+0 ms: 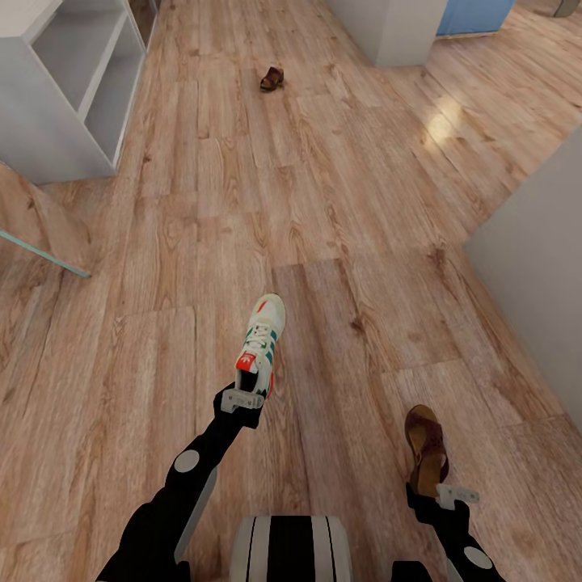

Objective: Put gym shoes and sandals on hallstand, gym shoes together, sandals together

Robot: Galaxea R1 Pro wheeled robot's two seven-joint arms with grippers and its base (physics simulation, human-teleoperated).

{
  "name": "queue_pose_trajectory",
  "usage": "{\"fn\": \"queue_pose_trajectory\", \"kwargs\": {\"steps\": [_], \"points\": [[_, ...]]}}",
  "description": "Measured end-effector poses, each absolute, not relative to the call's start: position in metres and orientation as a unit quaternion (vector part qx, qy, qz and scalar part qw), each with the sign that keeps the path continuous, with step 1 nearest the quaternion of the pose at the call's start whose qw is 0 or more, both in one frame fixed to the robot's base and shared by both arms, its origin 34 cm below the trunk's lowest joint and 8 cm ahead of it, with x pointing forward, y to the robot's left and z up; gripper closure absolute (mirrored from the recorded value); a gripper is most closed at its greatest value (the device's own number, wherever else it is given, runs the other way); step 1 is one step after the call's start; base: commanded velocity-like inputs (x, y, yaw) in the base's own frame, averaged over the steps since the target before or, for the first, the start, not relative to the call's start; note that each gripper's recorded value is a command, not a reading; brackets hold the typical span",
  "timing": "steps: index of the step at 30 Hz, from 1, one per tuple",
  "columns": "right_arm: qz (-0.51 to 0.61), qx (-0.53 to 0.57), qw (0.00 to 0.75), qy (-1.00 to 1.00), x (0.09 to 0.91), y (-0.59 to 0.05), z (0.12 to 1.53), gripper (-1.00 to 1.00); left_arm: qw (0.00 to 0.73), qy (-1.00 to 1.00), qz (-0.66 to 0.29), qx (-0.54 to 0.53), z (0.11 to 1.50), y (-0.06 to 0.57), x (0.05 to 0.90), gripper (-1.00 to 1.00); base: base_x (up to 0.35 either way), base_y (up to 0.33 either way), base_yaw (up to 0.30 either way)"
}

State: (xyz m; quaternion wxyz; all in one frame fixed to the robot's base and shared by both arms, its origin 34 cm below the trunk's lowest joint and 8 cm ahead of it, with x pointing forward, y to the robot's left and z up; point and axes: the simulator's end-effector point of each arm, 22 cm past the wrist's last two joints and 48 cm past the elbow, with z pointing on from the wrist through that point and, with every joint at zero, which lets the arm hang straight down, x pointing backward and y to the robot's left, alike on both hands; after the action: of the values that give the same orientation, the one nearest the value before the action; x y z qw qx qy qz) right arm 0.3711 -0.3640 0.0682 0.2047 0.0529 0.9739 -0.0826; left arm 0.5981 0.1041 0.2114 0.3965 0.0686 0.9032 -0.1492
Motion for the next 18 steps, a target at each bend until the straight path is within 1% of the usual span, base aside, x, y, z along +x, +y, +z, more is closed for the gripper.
{"fn": "queue_pose_trajectory", "kwargs": {"steps": [4, 10, 18], "points": [[-0.083, 0.053, 0.205, 0.974, 0.3711, -0.3639, 0.0682, -1.0, 0.395, 0.903, -0.152, 0.072, 0.211, 0.0994, 0.5962, 1.0, 0.01, 0.0, 0.0], [-0.083, 0.052, 0.205, 0.974, 0.3718, -0.3644, 0.0685, -1.0, 0.394, 0.903, -0.155, 0.077, 0.2112, 0.0963, 0.595, 1.0, 0.063, 0.0, 0.0], [-0.083, 0.052, 0.207, 0.974, 0.3731, -0.3648, 0.0689, -1.0, 0.394, 0.903, -0.155, 0.076, 0.2112, 0.0964, 0.5954, 1.0, 0.007, 0.0, 0.0]]}}
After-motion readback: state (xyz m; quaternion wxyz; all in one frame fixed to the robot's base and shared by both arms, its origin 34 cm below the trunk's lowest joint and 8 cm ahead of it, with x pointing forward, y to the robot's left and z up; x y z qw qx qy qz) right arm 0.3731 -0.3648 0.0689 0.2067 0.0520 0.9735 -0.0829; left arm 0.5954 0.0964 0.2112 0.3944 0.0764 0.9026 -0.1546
